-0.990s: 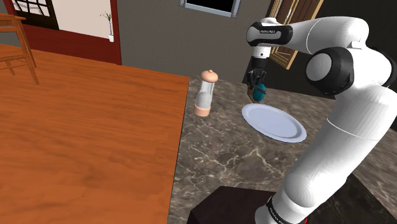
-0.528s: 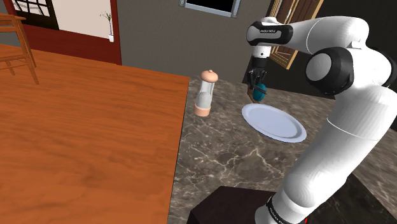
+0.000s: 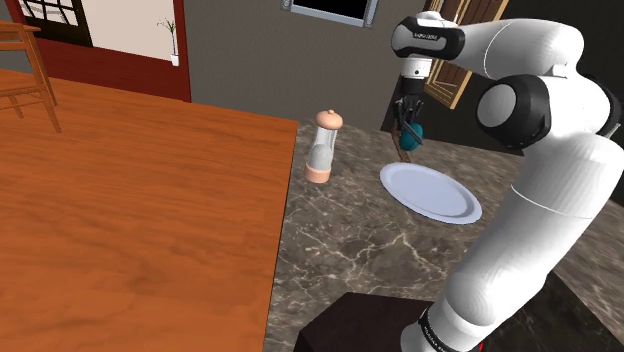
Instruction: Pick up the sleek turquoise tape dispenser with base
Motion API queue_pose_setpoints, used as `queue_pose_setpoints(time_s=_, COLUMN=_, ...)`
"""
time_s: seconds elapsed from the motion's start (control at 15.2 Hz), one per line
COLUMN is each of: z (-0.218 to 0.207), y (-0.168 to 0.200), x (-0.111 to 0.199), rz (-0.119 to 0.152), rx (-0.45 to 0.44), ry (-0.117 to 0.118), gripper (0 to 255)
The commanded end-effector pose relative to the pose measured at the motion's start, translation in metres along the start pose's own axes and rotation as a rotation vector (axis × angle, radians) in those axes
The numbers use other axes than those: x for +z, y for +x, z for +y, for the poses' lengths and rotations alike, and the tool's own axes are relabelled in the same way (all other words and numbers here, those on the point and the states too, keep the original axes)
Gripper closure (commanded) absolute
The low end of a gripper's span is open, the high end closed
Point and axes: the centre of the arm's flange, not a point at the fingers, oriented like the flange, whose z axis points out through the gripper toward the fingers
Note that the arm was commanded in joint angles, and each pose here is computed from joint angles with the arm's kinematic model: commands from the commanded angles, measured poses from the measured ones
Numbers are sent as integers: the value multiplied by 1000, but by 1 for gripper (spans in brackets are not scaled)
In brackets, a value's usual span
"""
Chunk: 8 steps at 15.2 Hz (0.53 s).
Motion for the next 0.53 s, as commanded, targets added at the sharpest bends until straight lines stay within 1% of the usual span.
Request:
queue_pose_setpoints(time_s=0.0, z=0, y=-2, x=-11, rz=0, rx=0, ry=0, gripper=255)
queue_pose_setpoints(time_s=0.33, z=1, y=-7, x=-37, rz=0, rx=0, ry=0, gripper=255)
queue_pose_setpoints(time_s=0.46, z=1, y=-7, x=-37, rz=0, rx=0, ry=0, gripper=255)
